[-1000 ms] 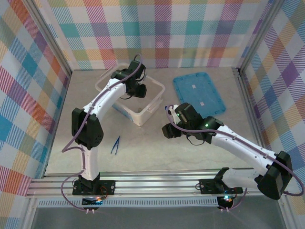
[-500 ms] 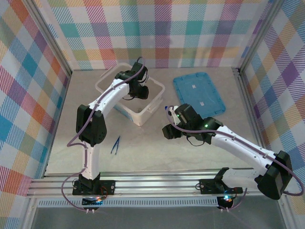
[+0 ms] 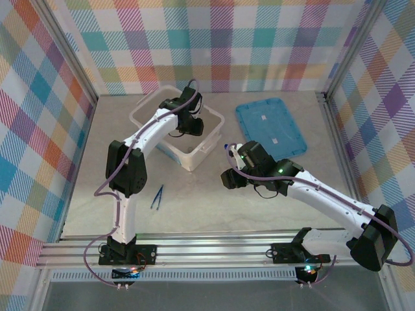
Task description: Organize the chemistry lab equipment
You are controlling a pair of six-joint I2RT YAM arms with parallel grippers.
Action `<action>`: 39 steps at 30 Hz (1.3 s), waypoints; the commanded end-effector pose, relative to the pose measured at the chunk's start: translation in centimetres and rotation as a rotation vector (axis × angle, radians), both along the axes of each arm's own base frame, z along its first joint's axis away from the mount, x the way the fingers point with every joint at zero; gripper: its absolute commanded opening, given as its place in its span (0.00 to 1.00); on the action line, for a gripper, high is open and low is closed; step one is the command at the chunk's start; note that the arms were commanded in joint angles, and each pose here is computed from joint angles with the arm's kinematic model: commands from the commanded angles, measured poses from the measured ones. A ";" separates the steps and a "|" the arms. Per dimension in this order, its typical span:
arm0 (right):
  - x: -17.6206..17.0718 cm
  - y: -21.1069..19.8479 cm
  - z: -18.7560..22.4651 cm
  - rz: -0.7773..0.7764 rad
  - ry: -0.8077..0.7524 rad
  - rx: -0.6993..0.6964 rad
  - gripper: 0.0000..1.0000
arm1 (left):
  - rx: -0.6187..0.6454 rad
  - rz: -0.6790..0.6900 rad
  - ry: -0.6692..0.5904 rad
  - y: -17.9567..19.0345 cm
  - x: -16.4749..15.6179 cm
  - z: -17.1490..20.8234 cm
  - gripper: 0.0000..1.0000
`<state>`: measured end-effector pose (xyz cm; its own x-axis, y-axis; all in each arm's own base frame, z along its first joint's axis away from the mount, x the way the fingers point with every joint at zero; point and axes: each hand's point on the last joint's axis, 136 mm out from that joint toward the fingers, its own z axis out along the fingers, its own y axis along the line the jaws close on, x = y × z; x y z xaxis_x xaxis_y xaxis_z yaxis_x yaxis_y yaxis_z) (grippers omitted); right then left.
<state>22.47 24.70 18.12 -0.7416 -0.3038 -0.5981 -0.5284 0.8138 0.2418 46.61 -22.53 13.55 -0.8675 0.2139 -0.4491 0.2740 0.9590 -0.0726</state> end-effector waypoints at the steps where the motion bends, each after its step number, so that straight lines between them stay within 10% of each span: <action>1: -0.1 0.0 0.2 -0.006 0.008 0.018 0.61 | -0.014 0.023 0.001 0.3 0.3 -0.6 0.19; 39: -0.1 0.0 0.2 -0.014 0.011 0.023 0.61 | 0.025 -0.069 0.099 -1.7 -1.4 -5.2 0.24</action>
<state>22.47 24.70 18.12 -0.7442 -0.2998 -0.5969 -0.5247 0.8153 0.2448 45.84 -23.61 8.95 -0.8885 0.2534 -0.3825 0.3024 0.9504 -0.0730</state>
